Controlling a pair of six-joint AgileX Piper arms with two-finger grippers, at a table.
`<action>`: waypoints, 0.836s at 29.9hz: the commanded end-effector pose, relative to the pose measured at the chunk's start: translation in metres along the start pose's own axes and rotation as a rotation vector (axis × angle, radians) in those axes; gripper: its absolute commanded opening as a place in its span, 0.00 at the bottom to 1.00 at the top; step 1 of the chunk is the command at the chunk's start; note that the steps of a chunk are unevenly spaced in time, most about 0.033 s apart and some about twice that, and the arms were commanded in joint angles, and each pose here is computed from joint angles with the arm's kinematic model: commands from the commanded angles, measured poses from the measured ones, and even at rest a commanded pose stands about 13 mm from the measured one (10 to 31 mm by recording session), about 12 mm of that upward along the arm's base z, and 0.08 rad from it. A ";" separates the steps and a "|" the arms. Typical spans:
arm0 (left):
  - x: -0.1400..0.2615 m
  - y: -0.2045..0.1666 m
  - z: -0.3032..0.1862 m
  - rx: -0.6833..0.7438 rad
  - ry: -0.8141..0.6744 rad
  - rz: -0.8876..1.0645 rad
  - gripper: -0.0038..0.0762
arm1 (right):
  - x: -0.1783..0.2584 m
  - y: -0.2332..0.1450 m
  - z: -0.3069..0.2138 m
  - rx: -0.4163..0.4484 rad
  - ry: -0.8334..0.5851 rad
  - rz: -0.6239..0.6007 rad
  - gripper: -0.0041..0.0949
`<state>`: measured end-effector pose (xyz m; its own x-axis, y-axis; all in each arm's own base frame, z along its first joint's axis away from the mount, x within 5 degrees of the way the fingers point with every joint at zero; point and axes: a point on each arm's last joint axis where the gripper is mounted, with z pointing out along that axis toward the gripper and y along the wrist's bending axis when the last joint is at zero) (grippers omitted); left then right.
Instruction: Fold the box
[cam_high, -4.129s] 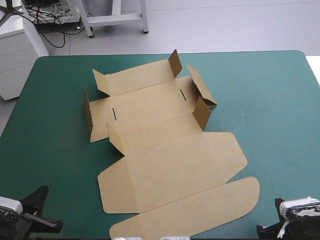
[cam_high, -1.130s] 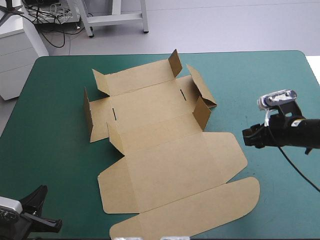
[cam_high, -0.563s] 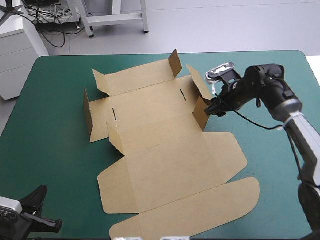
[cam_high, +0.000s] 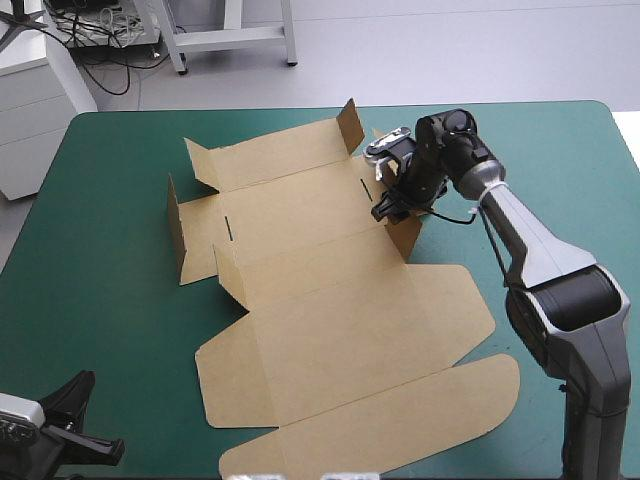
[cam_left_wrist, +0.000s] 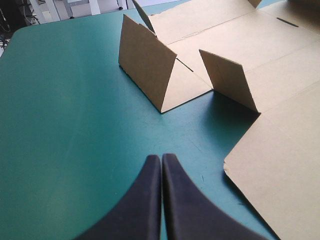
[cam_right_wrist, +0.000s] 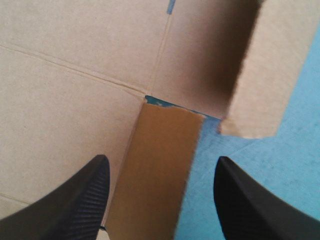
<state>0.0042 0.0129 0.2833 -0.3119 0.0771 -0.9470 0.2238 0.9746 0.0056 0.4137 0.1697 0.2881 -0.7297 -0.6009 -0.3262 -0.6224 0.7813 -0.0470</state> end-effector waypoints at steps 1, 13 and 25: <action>-0.012 0.001 -0.007 0.007 -0.105 -0.006 0.04 | -0.005 0.007 -0.024 0.039 -0.035 -0.023 0.60; -0.012 0.001 -0.007 0.005 -0.105 -0.005 0.04 | -0.005 0.006 -0.017 0.050 -0.020 0.082 0.28; -0.012 0.001 -0.007 0.002 -0.106 -0.002 0.04 | -0.004 0.005 -0.014 0.061 -0.003 -0.049 0.02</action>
<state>0.0042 0.0131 0.2833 -0.3110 0.0790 -0.9471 0.2220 0.9750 0.0084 0.4165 0.1817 0.2714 -0.7729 -0.5626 -0.2933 -0.5770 0.8155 -0.0438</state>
